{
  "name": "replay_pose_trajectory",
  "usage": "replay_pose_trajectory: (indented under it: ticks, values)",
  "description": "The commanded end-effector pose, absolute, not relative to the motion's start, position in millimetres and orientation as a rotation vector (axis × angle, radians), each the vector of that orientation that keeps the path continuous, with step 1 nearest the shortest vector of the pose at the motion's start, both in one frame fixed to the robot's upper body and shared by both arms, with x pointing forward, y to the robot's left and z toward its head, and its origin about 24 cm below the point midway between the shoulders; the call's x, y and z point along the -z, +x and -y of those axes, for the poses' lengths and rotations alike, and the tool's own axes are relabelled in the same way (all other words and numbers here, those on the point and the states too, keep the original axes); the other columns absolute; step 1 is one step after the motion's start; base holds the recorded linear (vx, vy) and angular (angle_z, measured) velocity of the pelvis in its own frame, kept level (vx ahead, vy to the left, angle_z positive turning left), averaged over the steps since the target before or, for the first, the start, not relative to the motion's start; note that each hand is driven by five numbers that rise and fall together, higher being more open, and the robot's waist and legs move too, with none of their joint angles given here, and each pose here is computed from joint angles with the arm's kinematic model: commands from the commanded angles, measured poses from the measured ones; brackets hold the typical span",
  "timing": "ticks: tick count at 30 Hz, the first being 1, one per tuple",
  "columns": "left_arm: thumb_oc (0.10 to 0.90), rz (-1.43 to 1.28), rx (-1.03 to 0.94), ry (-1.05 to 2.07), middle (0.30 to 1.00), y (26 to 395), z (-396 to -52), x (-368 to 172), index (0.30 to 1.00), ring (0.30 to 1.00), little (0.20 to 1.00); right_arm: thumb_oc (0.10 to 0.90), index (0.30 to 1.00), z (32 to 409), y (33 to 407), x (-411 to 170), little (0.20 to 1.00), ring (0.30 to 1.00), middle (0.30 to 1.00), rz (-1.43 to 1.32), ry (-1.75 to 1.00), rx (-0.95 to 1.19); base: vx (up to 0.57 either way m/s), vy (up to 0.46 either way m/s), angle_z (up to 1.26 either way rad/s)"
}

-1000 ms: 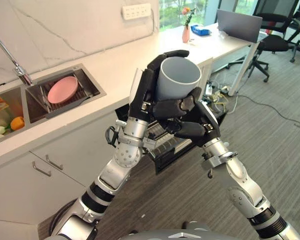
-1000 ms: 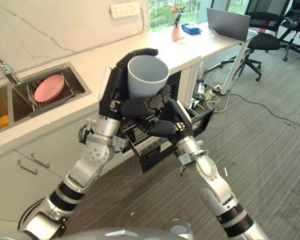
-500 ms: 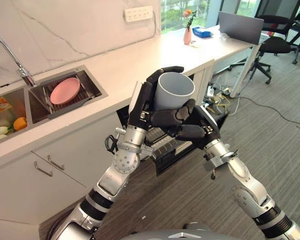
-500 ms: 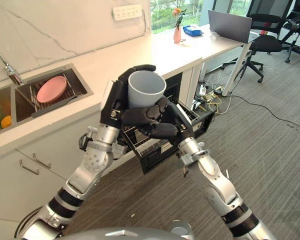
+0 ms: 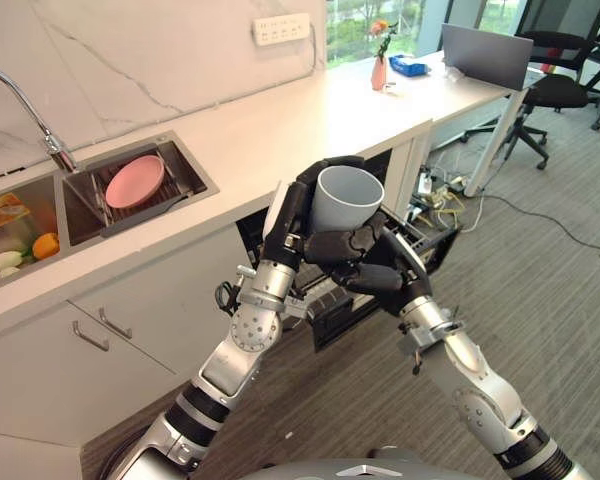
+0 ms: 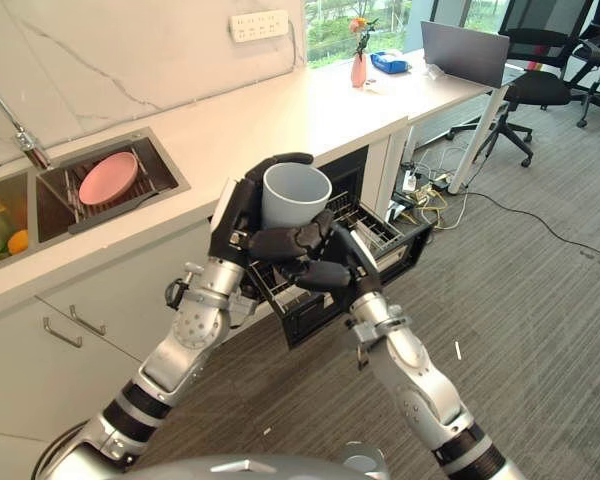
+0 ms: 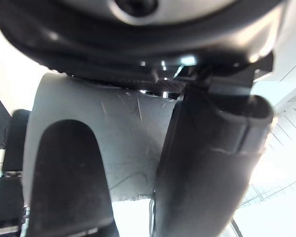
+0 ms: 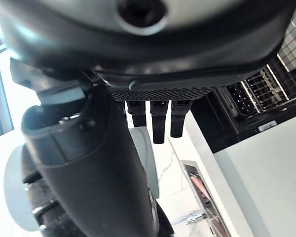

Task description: Place the dishes in the dishwasher.

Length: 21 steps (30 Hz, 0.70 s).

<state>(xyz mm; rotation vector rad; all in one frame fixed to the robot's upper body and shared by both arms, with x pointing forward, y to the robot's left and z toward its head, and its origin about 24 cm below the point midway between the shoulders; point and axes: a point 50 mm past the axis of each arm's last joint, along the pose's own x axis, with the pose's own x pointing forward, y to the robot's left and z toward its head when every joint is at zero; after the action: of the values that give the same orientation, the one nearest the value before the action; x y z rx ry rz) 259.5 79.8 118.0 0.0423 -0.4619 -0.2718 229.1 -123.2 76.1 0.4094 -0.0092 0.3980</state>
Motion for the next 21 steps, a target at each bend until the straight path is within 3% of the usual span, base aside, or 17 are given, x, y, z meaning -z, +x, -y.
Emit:
replay_pose_trajectory:
  ticks: [1,13,14,18,19,21]
  values:
    - [0.400,0.455,0.382,0.097,0.300,254,-73,-113,0.300,0.300,0.300,0.400,0.300,122,239,-189,0.300,0.300,0.300,0.623,0.579,-0.449,0.00,0.000,0.00]
    - [0.400,0.428,0.337,0.084,0.300,254,-82,-108,0.300,0.300,0.300,0.400,0.300,136,241,-188,0.300,0.300,0.300,0.648,0.564,-0.338,0.00,-0.003,0.03]
    - [0.499,0.426,0.332,0.082,0.448,254,-83,-108,0.448,0.448,0.448,0.400,0.300,137,242,-188,0.300,0.300,0.300,0.649,0.552,-0.327,0.00,-0.006,0.13]
    - [0.499,0.426,0.332,0.082,0.448,254,-83,-108,0.448,0.448,0.448,0.400,0.300,137,242,-188,0.300,0.300,0.300,0.649,0.552,-0.327,0.00,-0.001,0.03]
    - [0.800,0.410,0.266,0.102,0.900,255,-101,-104,0.900,0.900,0.900,0.400,0.300,156,244,-189,0.300,0.300,0.300,0.691,0.393,-0.208,0.00,0.000,0.00]
    - [0.800,0.409,0.266,0.102,0.900,255,-101,-104,0.900,0.900,0.900,0.400,0.300,156,243,-189,0.300,0.300,0.300,0.690,0.392,-0.207,0.00,0.000,0.00]
